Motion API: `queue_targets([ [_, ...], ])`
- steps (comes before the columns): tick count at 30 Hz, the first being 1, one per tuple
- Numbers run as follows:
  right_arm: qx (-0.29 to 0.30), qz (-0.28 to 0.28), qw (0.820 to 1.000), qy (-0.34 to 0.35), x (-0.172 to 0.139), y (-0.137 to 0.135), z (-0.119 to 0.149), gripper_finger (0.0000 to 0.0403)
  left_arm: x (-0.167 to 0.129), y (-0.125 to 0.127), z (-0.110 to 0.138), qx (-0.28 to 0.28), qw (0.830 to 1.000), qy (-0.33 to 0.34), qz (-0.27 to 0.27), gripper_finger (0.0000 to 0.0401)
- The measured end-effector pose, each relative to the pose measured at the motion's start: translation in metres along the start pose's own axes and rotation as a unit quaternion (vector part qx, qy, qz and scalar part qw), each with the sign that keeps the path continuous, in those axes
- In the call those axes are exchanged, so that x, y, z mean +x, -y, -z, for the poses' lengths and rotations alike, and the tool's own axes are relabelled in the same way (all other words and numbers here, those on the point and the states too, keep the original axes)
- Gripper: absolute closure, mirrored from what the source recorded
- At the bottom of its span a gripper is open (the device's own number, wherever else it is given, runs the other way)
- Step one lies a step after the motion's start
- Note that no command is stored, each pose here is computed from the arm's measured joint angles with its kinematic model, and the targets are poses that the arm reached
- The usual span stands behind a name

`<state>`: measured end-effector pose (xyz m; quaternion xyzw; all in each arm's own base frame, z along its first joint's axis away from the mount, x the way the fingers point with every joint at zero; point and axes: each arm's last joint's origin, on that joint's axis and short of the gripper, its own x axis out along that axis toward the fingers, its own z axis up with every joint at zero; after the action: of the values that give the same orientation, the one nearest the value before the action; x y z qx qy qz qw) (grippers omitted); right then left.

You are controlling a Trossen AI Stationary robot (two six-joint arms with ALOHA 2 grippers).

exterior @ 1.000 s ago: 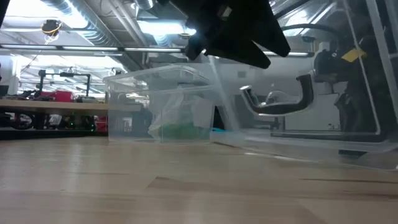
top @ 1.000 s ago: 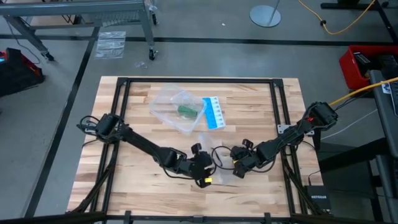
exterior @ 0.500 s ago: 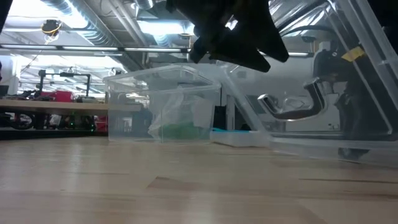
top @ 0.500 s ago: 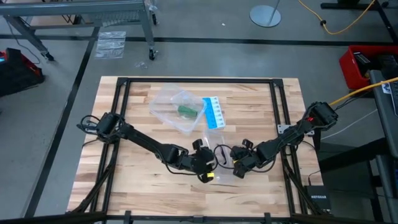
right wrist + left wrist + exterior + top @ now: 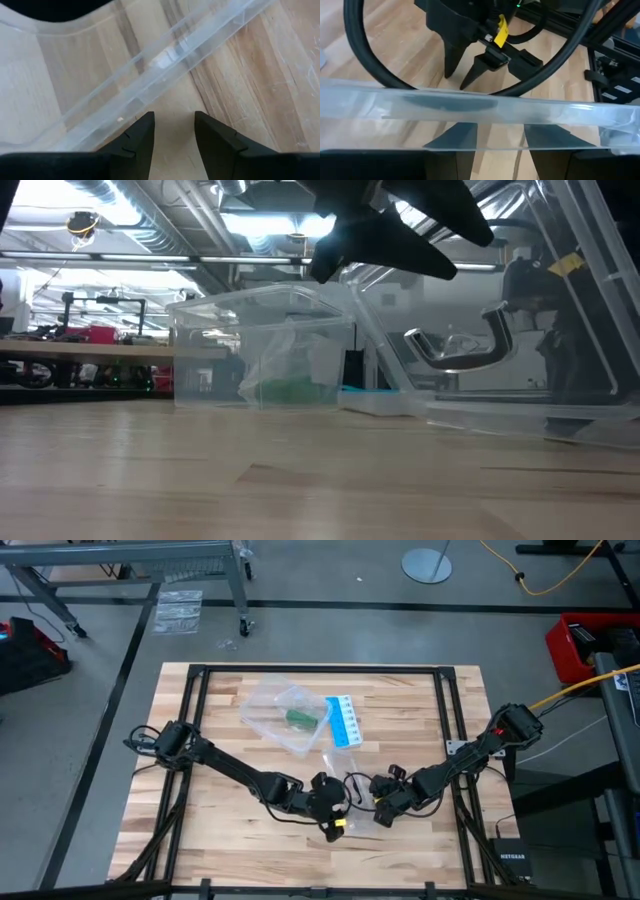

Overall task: Roll bandage
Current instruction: Close the transparent bin

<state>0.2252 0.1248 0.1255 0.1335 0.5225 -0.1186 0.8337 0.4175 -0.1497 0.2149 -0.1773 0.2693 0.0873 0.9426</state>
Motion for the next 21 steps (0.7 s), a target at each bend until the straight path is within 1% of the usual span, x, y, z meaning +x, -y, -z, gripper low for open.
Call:
queue_targets([
  [2,0.001,-0.002,1.000,0.001,0.000,0.000,0.000,0.0260,0.000,0.000,0.000,-0.009,1.000,-0.002,0.002,0.0246],
  [5,0.001,-0.007,1.000,0.004,0.000,-0.001,-0.001,0.0260,-0.001,0.000,0.002,-0.030,0.999,-0.026,0.020,0.0246],
  [10,-0.018,-0.022,0.999,0.019,0.000,-0.004,-0.004,0.0260,-0.009,-0.002,0.002,-0.062,0.996,-0.057,0.010,0.0246],
  [12,-0.019,-0.025,0.999,0.026,0.000,-0.005,-0.005,0.0260,-0.014,-0.002,0.000,-0.073,0.995,-0.062,0.005,0.0246],
  [15,-0.039,-0.028,0.998,0.039,0.000,-0.007,-0.006,0.0260,-0.020,-0.002,-0.004,-0.086,0.995,-0.059,0.004,0.0246],
  [21,-0.067,-0.021,0.995,0.067,0.000,-0.008,-0.010,0.0260,-0.021,-0.002,-0.004,-0.115,0.992,-0.059,-0.001,0.0246],
])
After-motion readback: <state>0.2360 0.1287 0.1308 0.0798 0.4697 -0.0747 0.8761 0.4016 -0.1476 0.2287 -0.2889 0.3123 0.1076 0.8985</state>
